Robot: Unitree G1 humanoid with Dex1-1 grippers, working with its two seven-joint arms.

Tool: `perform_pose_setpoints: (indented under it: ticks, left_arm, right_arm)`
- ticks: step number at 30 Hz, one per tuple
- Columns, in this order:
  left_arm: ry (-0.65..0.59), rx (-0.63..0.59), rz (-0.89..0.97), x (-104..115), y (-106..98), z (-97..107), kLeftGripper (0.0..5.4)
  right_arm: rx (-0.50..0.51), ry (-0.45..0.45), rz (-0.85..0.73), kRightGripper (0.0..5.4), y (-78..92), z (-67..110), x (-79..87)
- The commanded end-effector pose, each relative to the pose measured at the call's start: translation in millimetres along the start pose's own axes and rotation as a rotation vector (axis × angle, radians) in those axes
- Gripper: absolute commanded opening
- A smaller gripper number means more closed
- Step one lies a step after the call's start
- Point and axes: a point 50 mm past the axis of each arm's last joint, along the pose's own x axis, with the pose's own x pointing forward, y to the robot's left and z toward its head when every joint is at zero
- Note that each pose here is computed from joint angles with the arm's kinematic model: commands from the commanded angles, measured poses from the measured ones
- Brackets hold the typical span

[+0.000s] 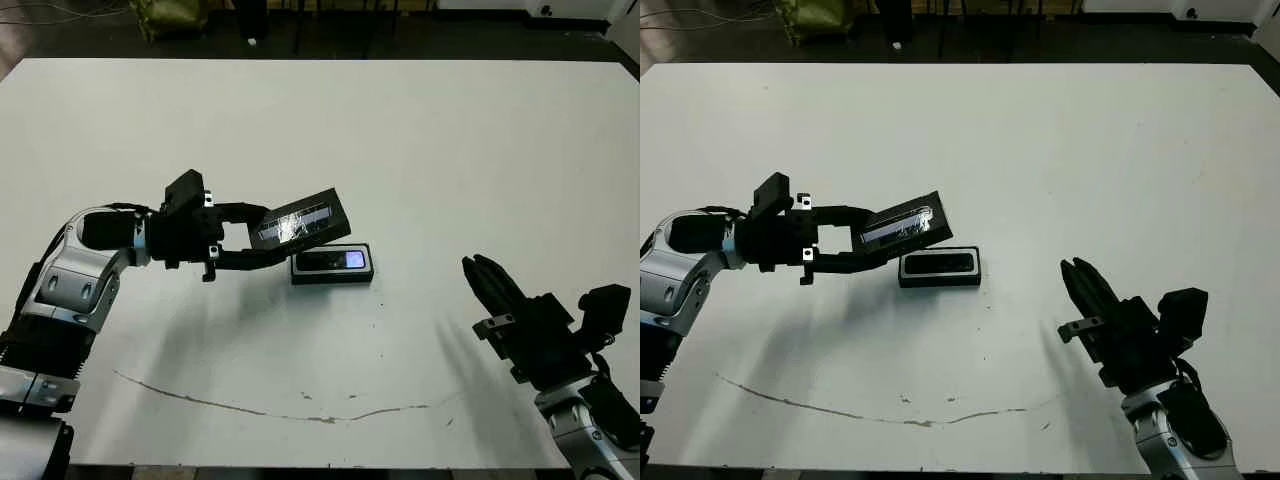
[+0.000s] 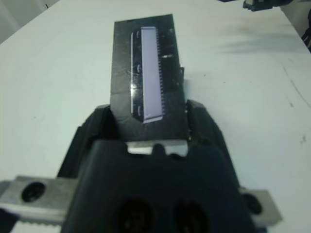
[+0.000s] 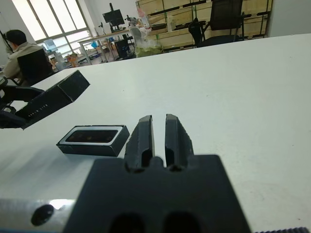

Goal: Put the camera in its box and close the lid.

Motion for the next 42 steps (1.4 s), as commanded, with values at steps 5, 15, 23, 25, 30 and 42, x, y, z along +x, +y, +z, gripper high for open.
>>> perform_pose_setpoints:
  ticks: [5,15,23,25,30,42]
  left_arm:
    - [0.062,-0.017,-0.014,7.6,-1.7,-16.4,2.21]
    - [0.105,-0.035,-0.019,16.4,3.9,-25.5,2.21]
    - [0.128,-0.059,-0.055,19.9,4.2,-29.6,2.21]
    - [0.127,-0.065,-0.059,20.3,3.8,-30.2,2.21]
    - [0.107,-0.071,-0.068,20.6,2.3,-30.2,2.21]
    - [0.105,-0.08,-0.102,22.0,-0.6,-32.0,2.21]
  right_arm:
    - [0.0,0.02,0.002,0.0,-3.5,-3.8,-1.1]
    - [-0.015,0.022,0.003,0.0,-3.9,-4.8,-0.6]
    - [-0.011,0.024,-0.005,0.0,-3.2,-5.8,-0.8]
    - [-0.012,0.027,-0.007,0.0,-3.3,-5.9,-0.9]
    - [-0.006,0.033,-0.009,0.0,-3.2,-5.9,-1.5]
    - [-0.008,0.033,-0.006,0.0,-3.1,-6.4,-1.4]
